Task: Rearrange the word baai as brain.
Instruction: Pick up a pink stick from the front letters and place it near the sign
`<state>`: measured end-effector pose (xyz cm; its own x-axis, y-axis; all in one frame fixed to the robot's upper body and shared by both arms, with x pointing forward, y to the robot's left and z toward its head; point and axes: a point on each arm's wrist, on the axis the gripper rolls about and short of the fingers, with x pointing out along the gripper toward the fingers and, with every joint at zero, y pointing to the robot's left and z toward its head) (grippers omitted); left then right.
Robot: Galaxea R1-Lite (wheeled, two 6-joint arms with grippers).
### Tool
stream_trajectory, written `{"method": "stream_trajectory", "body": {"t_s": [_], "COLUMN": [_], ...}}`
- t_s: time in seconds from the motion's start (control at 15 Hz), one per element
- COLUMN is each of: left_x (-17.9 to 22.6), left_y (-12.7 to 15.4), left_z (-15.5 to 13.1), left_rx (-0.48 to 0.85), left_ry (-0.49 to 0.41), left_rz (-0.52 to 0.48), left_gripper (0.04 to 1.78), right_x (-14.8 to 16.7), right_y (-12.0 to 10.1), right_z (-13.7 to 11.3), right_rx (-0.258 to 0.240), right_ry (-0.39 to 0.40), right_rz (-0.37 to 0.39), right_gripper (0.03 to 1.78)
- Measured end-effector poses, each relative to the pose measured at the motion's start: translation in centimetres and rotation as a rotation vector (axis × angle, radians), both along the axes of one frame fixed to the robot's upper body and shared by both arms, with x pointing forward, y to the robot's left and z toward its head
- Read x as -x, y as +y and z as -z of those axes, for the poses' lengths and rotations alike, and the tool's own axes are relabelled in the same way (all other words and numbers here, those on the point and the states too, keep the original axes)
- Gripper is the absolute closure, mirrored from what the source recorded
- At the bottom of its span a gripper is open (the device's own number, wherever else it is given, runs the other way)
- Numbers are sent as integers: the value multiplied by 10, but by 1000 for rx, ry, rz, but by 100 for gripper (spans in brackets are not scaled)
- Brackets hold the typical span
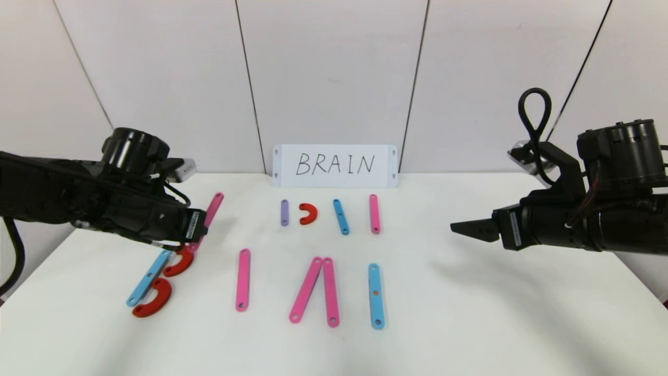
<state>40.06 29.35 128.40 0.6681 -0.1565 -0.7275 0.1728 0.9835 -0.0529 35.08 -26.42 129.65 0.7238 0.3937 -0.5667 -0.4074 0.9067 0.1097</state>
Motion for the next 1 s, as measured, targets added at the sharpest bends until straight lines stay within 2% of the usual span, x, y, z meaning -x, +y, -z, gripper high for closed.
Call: {"method": "stream_trajectory", "body": {"t_s": [0.2, 0.33, 0.67, 1.0], "left_x": [-27, -49, -92, -108], "left_y": [7, 10, 15, 24], "left_z": [-11, -8, 18, 39], "left_rx": [0, -2, -41, -60], "left_ry": [-4, 10, 60, 112], "left_rz": [-29, -44, -22, 62], "left_gripper": [155, 155, 155, 155], "right_x": [0, 0, -1, -1], "right_y": [0, 0, 0, 0], "right_z": [1, 1, 2, 3], "right_rx": [1, 1, -1, 1], "right_ry": [3, 4, 8, 11], "right_rz": [0, 0, 1, 0], "right_gripper": [7, 7, 7, 7]}}
